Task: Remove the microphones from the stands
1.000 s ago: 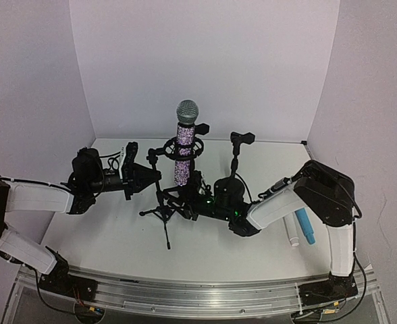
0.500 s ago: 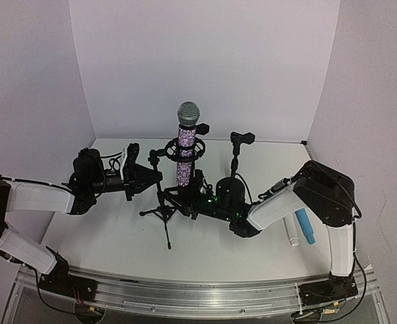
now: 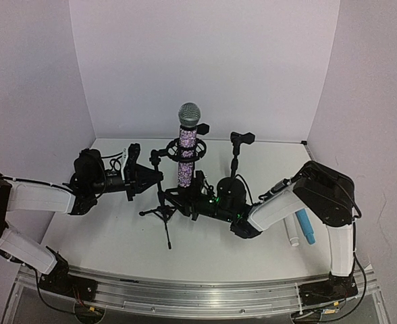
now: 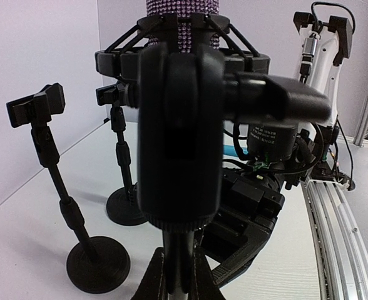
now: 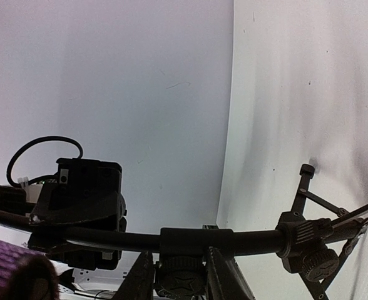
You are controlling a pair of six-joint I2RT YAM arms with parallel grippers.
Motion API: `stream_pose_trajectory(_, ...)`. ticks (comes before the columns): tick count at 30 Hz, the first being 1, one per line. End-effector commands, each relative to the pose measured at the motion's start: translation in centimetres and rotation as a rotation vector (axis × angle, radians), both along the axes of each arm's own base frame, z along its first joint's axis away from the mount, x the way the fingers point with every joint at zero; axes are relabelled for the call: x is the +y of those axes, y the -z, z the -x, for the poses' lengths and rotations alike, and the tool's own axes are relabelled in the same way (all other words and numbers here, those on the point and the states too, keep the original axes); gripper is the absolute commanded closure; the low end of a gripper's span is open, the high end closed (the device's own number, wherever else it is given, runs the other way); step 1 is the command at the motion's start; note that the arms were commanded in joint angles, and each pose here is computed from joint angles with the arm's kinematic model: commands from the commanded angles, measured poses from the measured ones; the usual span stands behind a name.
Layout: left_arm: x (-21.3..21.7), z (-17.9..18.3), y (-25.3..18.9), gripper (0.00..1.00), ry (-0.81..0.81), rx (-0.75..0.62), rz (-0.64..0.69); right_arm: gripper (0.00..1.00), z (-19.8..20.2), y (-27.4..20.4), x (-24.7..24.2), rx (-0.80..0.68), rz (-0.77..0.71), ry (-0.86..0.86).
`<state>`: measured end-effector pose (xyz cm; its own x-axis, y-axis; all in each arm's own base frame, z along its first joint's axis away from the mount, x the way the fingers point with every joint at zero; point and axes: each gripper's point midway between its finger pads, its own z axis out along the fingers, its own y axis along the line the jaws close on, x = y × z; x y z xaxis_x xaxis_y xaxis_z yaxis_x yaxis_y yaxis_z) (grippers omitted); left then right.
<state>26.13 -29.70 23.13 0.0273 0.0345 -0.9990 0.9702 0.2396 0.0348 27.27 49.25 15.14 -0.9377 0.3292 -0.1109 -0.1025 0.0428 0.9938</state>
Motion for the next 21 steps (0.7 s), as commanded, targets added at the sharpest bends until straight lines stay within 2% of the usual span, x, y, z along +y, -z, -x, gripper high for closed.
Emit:
stream_pose_trajectory(1,0.0,-0.9,0.0,1.00,-0.029,-0.024,-0.012,0.79,0.7,-2.0,0.2,0.017,-0.085,-0.032)
stream_pose_trajectory(8,0.0,-0.9,0.1,1.00,-0.032,-0.013,-0.015,0.98,0.9,-1.3,0.1,0.023,-0.072,-0.037)
stream_pose_trajectory(11,0.0,-1.3,0.2,1.00,-0.047,0.026,-0.016,1.00,1.1,-0.6,-0.2,-0.018,-0.037,-0.040)
stream_pose_trajectory(14,0.0,-1.7,0.1,1.00,-0.065,0.073,-0.014,1.00,1.4,-0.2,-0.3,-0.164,0.022,-0.052)
stream_pose_trajectory(21,-0.1,-2.1,0.2,1.00,-0.077,0.144,-0.017,1.00,1.7,-0.2,-0.2,-0.691,0.191,-0.060)
